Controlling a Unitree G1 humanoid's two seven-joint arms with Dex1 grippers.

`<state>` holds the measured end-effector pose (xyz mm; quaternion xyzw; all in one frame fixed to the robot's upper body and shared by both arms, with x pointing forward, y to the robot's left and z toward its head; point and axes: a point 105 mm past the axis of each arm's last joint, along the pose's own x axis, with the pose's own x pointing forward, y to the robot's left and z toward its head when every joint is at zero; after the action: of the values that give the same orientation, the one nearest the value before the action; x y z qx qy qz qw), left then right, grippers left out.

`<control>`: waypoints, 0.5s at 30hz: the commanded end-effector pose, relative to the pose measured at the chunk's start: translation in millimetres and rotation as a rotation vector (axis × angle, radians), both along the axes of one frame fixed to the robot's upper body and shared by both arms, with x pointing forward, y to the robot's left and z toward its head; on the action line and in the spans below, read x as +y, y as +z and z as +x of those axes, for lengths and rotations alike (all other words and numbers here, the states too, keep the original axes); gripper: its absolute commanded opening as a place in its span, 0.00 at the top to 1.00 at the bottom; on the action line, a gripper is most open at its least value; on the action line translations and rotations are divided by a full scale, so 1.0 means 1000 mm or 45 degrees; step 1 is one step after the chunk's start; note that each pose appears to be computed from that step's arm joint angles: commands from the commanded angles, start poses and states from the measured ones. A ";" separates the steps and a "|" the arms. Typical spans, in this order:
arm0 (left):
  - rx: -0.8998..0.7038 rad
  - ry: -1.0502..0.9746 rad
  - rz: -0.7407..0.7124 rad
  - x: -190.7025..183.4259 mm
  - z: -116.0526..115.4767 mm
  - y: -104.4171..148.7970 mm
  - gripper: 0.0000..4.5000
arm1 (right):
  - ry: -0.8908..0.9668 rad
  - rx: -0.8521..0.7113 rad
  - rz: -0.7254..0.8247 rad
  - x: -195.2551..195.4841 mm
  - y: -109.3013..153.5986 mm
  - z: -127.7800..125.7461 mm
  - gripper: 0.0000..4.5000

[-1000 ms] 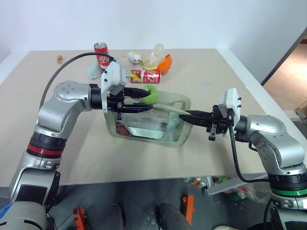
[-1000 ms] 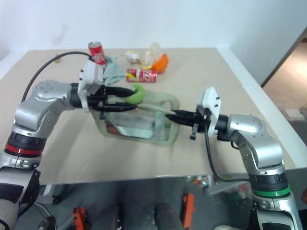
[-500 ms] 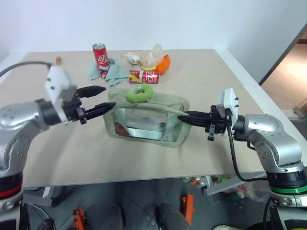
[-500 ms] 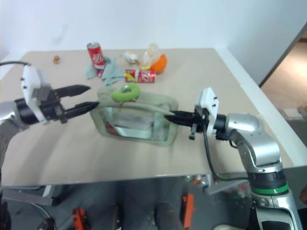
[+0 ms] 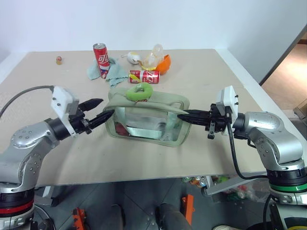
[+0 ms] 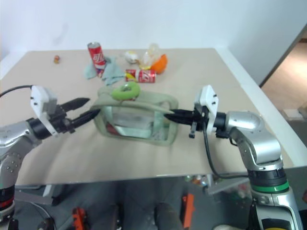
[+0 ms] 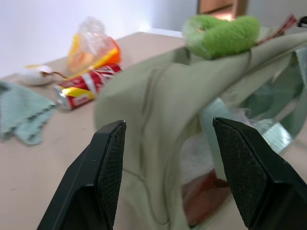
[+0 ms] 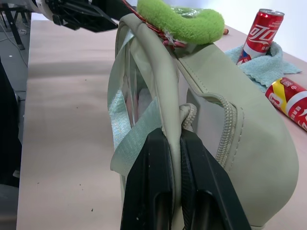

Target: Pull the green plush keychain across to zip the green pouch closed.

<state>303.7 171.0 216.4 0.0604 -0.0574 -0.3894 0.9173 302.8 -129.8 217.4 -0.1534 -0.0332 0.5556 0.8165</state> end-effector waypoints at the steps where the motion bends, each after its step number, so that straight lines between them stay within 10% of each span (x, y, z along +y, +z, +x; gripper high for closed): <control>1: -0.065 -0.035 -0.051 -0.004 0.005 0.012 0.52 | 0.015 -0.052 -0.015 0.002 0.009 -0.005 1.00; 6: -0.047 -0.032 -0.050 -0.004 0.008 0.007 0.89 | 0.006 0.008 0.053 0.001 0.015 -0.007 1.00; 15: -0.020 -0.060 -0.053 -0.013 0.006 -0.001 1.00 | 0.044 -0.072 0.113 0.013 0.054 -0.013 0.30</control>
<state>313.2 164.3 212.4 0.0384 -0.0640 -0.3991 0.9139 297.3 -124.4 235.0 -0.1207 -0.0179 0.5619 0.8182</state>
